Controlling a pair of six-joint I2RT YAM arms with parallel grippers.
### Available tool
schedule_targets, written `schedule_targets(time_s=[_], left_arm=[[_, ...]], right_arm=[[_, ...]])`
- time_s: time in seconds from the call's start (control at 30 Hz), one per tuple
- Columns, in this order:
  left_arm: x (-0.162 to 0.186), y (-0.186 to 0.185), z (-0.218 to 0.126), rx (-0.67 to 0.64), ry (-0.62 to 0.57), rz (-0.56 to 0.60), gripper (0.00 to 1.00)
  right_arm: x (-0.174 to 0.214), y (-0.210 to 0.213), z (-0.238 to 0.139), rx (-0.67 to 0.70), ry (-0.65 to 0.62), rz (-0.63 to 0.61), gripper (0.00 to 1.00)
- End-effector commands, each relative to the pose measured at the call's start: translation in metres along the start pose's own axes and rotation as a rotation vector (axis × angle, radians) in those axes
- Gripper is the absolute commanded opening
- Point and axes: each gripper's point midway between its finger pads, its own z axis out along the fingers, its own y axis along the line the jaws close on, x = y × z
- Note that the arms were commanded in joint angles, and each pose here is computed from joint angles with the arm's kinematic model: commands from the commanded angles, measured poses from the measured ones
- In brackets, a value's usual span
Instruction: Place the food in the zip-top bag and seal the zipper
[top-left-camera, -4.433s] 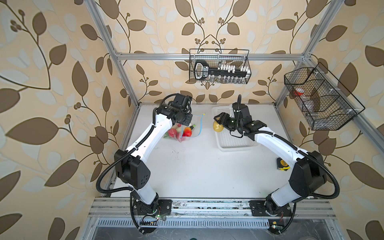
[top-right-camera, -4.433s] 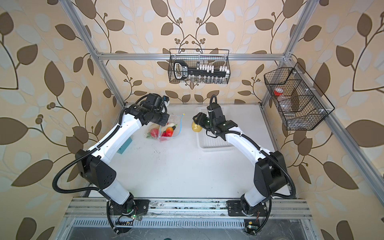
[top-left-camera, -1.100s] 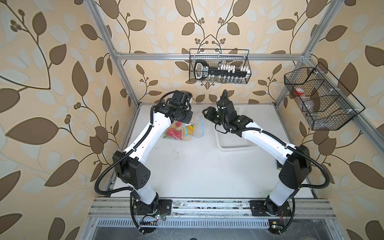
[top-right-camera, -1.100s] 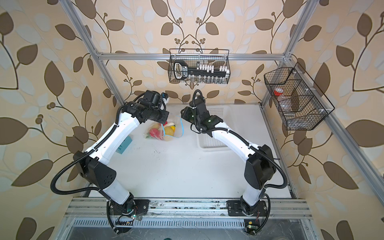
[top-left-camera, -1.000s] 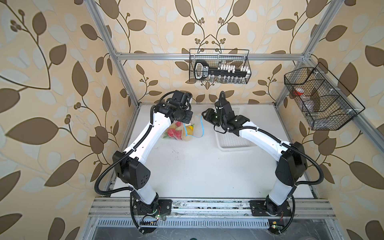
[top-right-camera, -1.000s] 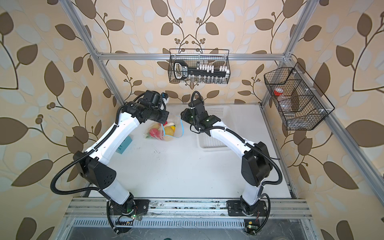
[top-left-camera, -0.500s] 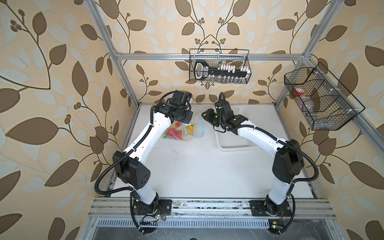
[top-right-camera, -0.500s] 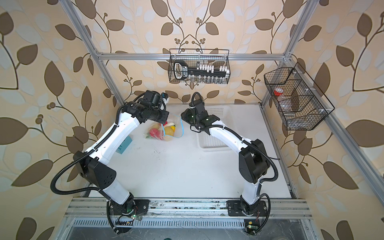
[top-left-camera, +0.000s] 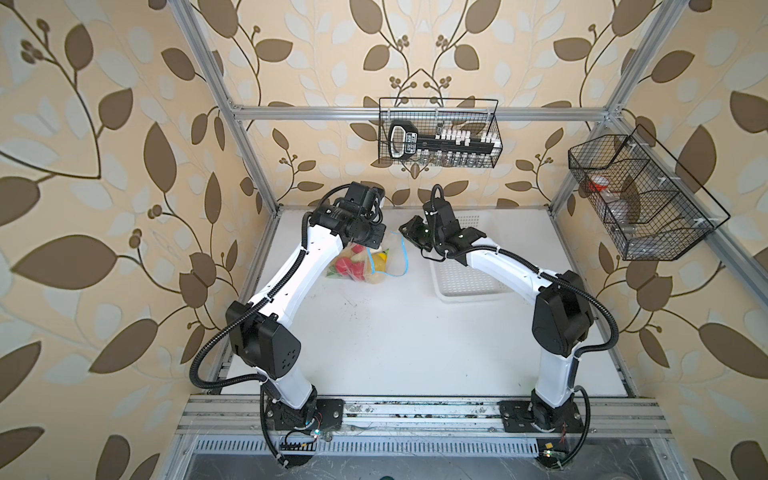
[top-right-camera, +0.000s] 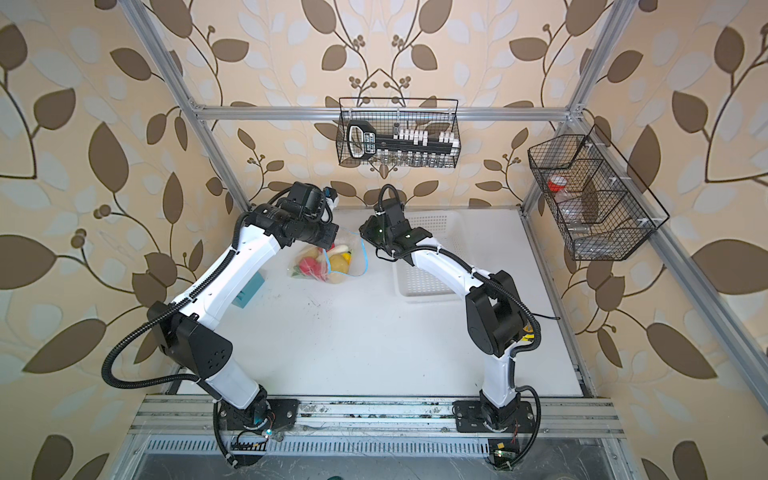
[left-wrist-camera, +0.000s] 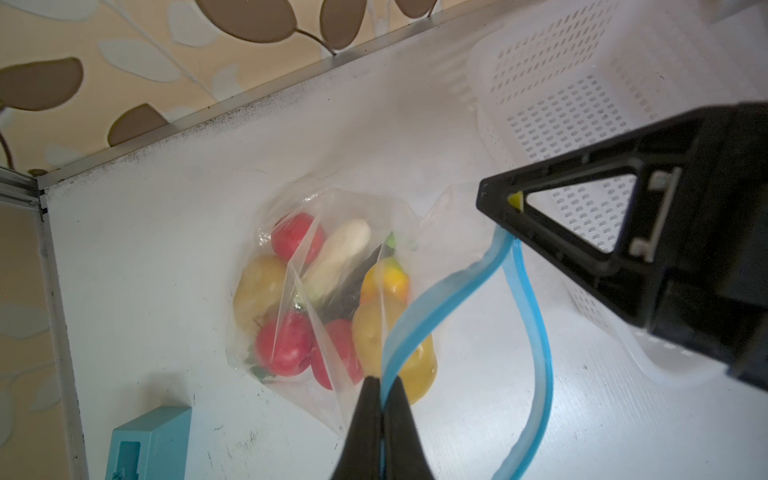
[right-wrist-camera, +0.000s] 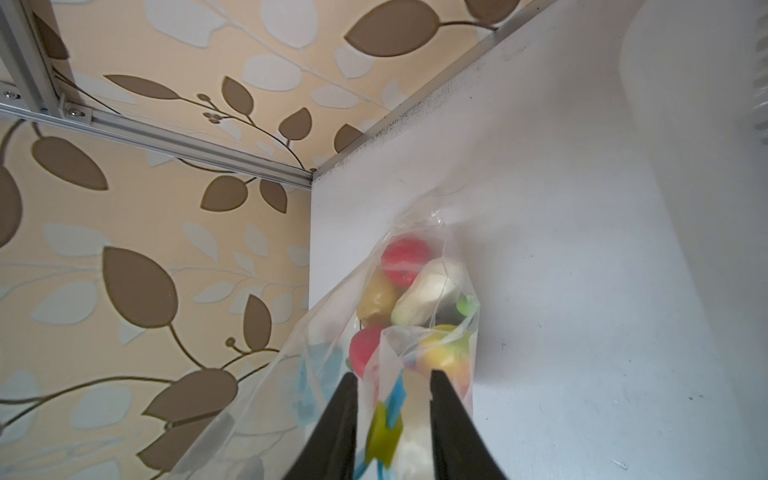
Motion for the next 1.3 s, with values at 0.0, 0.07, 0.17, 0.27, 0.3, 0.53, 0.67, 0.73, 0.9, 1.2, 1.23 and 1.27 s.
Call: schedule_targets(time_s=[0.0, 0.07, 0.17, 0.27, 0.3, 0.53, 0.67, 0.73, 0.9, 1.2, 1.23, 1.27], left_arm=[[-0.010, -0.004, -0.018, 0.018, -0.061, -0.001, 0.00], [-0.010, -0.004, -0.017, 0.020, -0.059, -0.002, 0.00], [-0.010, -0.004, -0.017, 0.020, -0.059, -0.002, 0.00], [-0.010, -0.005, -0.018, 0.021, -0.059, -0.004, 0.00], [-0.010, -0.005, -0.018, 0.021, -0.059, -0.004, 0.00], [-0.024, 0.003, -0.030, -0.011, -0.094, -0.050, 0.00], [-0.039, 0.023, -0.036, -0.062, -0.118, -0.081, 0.44], [-0.047, 0.036, -0.039, -0.083, -0.129, -0.098, 0.76], [-0.074, 0.058, -0.048, -0.084, -0.175, -0.068, 0.99], [-0.088, 0.054, -0.025, 0.223, -0.372, 0.196, 0.99], [-0.091, 0.053, -0.024, 0.296, -0.425, 0.202, 0.99], [-0.093, 0.052, -0.021, 0.354, -0.441, 0.222, 0.99]], right_arm=[[-0.009, 0.013, 0.000, -0.033, -0.016, 0.010, 0.27], [-0.009, 0.012, 0.001, -0.031, -0.016, 0.012, 0.23], [-0.009, 0.013, 0.000, -0.035, -0.013, 0.014, 0.16], [-0.008, 0.015, 0.000, -0.041, -0.011, 0.015, 0.10], [-0.008, 0.015, 0.000, -0.040, -0.012, 0.016, 0.09], [-0.010, 0.018, 0.001, -0.057, -0.003, 0.020, 0.00], [-0.011, 0.019, 0.002, -0.066, 0.004, 0.014, 0.00], [-0.011, 0.021, 0.002, -0.074, 0.008, 0.007, 0.00], [-0.011, 0.029, 0.005, -0.100, 0.037, -0.017, 0.00], [-0.020, 0.041, 0.007, -0.063, 0.052, -0.140, 0.00], [-0.020, 0.044, 0.009, -0.083, 0.062, -0.140, 0.00], [-0.020, 0.046, 0.011, -0.099, 0.073, -0.142, 0.00]])
